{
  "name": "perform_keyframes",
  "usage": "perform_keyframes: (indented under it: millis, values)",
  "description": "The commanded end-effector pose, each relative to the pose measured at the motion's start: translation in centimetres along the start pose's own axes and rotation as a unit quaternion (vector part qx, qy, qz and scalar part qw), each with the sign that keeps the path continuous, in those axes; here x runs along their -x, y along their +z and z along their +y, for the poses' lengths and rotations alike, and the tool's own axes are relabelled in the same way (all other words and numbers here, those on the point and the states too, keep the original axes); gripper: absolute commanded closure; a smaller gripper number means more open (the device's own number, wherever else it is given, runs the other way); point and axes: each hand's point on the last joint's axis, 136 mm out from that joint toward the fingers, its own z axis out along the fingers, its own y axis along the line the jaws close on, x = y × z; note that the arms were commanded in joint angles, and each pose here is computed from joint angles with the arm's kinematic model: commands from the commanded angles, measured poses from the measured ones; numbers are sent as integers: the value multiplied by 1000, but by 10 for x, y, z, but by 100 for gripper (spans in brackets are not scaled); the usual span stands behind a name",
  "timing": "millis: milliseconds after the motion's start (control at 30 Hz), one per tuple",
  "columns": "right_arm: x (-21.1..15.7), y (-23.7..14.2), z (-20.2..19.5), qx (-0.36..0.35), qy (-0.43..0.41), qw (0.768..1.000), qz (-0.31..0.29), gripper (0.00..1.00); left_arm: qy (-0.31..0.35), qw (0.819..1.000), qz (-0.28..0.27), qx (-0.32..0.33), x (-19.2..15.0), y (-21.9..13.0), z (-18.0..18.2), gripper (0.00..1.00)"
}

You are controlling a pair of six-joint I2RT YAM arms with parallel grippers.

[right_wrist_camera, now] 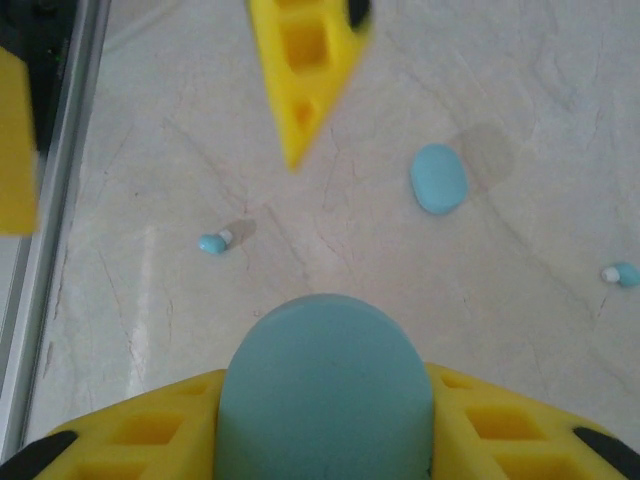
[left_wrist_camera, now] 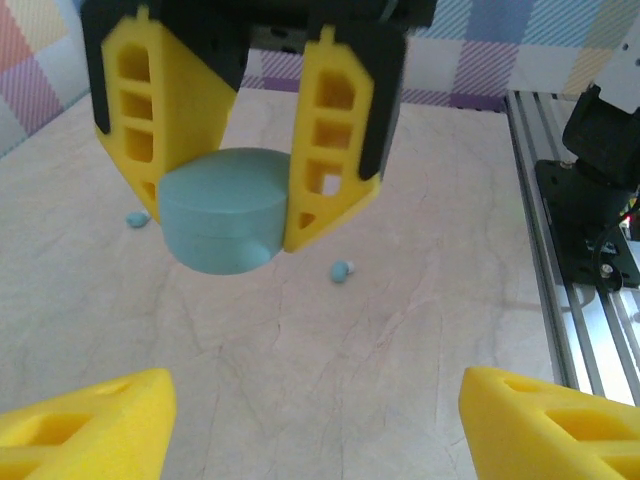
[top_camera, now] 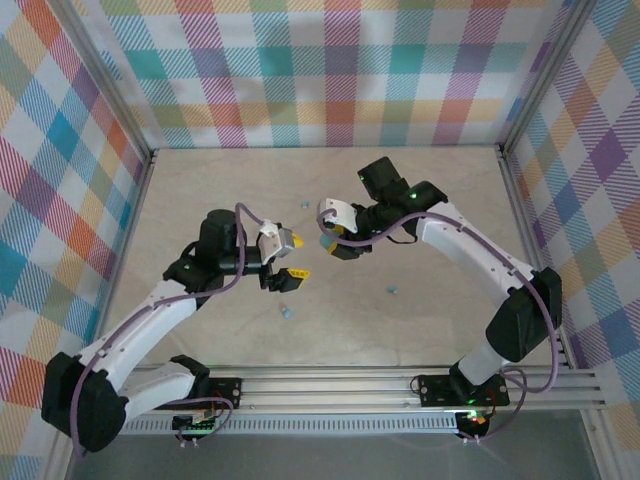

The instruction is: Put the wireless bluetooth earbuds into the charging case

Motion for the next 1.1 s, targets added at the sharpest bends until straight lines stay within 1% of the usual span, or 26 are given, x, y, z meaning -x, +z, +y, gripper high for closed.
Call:
perform_keyframes:
  millis: [0,133,167,233,433,767,833,933,1033,1067]
  values:
    - [1,0,19,28,-28,999,-4,58,58,997,-44,-16,22,3,-2,26]
    - [5,1,29,42,-41,998,-4,58,63,997,-41,-22,20,8,1,26]
    - [6,1,31,42,-46,998,-6,55,64,997,-42,-25,19,9,1,26]
    - [7,3,33,42,-56,998,-6,53,66,996,-42,-31,18,10,0,27]
    - [11,9,39,51,-78,996,-6,54,73,996,-35,-30,12,13,3,33]
    - [15,17,39,61,-72,996,-5,56,56,997,-48,-29,12,17,5,37]
    - [5,27,33,48,-69,996,11,57,50,998,-37,-20,7,17,7,38]
    - [-28,52,18,21,-60,996,59,60,35,999,-9,24,-8,11,14,37]
    - [-52,73,8,9,-33,995,91,56,-7,997,-2,81,-21,-3,19,32]
    - [-57,81,3,-1,-23,995,96,56,-23,995,-1,100,-26,-9,20,31]
